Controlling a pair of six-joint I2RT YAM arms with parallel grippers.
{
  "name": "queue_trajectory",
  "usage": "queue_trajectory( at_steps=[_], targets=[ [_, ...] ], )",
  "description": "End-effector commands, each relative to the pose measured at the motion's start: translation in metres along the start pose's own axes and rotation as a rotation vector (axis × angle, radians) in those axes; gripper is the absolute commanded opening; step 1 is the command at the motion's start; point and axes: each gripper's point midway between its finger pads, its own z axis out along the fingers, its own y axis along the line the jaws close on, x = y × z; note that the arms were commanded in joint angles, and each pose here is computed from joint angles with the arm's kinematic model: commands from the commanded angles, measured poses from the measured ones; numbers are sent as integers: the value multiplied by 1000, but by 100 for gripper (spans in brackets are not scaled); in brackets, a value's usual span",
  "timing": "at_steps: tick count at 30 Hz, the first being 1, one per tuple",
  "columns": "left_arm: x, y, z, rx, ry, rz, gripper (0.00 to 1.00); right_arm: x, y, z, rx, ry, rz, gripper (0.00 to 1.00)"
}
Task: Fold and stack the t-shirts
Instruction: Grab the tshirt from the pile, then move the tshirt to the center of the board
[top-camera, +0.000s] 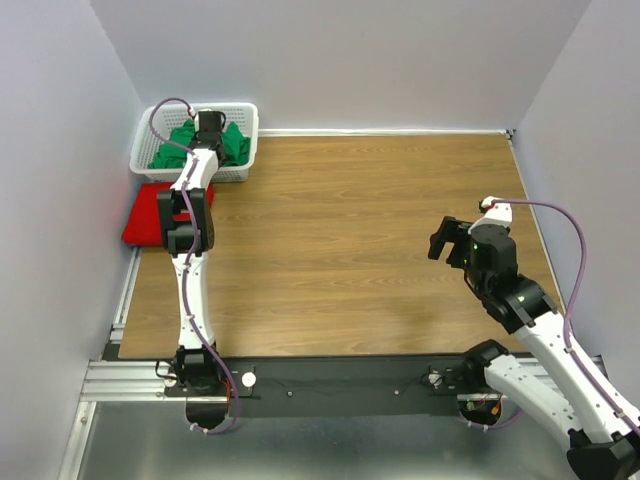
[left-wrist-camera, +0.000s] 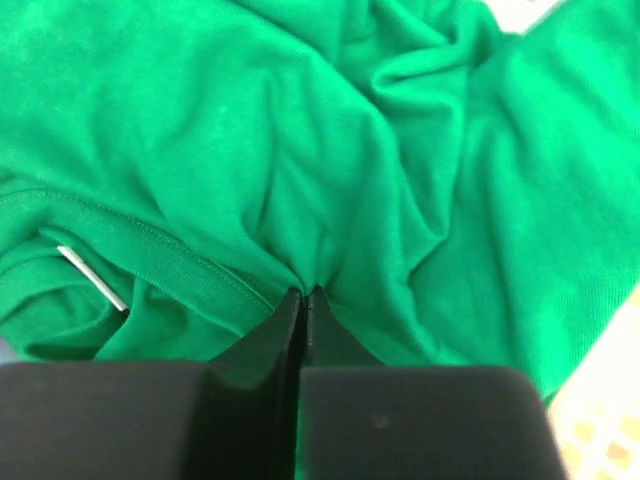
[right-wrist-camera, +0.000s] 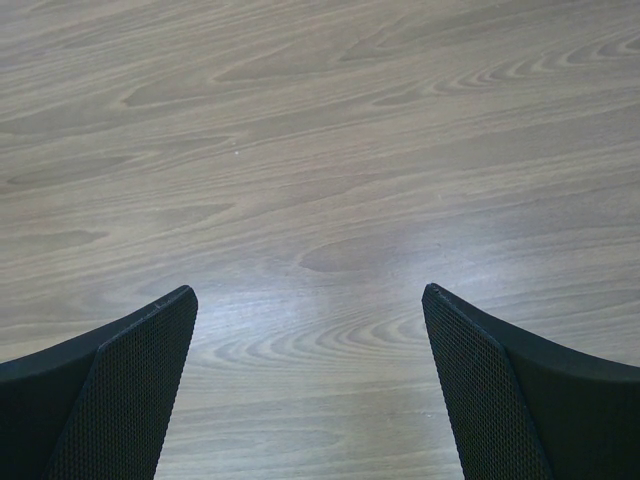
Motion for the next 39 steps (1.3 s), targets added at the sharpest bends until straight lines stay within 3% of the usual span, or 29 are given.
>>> queue_trajectory(
  at_steps=[1, 5, 7, 8, 12, 17, 19, 24, 26, 28, 30, 31, 32, 33, 34, 37, 39],
  targets=[
    [-31, -5, -23, 39, -76, 11, 0, -4, 3, -2, -18, -15, 19, 100],
    [-133, -11, -106, 93, -331, -64, 0, -6, 2, -3, -16, -20, 13, 100],
    [-166, -25, -146, 137, -427, -77, 0, -9, 2, -5, -18, -32, 13, 100],
    [-198, -22, -185, 158, -519, -100, 0, -10, 0, -5, -11, -37, 9, 100],
    [-258, -76, -315, 335, -745, -111, 0, -18, -3, -11, -5, -69, 6, 100],
    [-277, -151, -487, 703, -950, -119, 0, -36, 1, -27, -49, -135, 51, 100],
    [-276, -164, -550, 833, -1022, -102, 0, -47, 2, -37, -74, -175, 65, 100],
    [-250, -184, -661, 1039, -1138, -54, 0, -85, 1, -69, -119, -301, 105, 100],
    [-232, -190, -674, 1103, -1112, -30, 0, -96, -1, -82, -130, -346, 118, 100],
    [-213, -203, -651, 1100, -1049, -4, 3, -106, -3, -92, -138, -376, 131, 100],
    [-196, -205, -634, 1079, -1001, 23, 16, -109, -2, -98, -159, -388, 133, 100],
    [-172, -215, -595, 1022, -920, 62, 29, -110, -1, -101, -165, -389, 138, 100],
    [-164, -211, -584, 989, -901, 63, 40, -110, 0, -103, -176, -387, 143, 100],
    [-154, -208, -562, 923, -867, 60, 60, -110, 3, -105, -193, -384, 144, 100],
    [-142, -206, -546, 887, -832, 66, 67, -109, 4, -105, -201, -379, 147, 100],
    [-78, -196, -478, 768, -673, 117, 77, -103, 12, -102, -233, -339, 146, 100],
    [-61, -181, -473, 740, -645, 104, 77, -95, 22, -94, -258, -280, 136, 100]
  ],
)
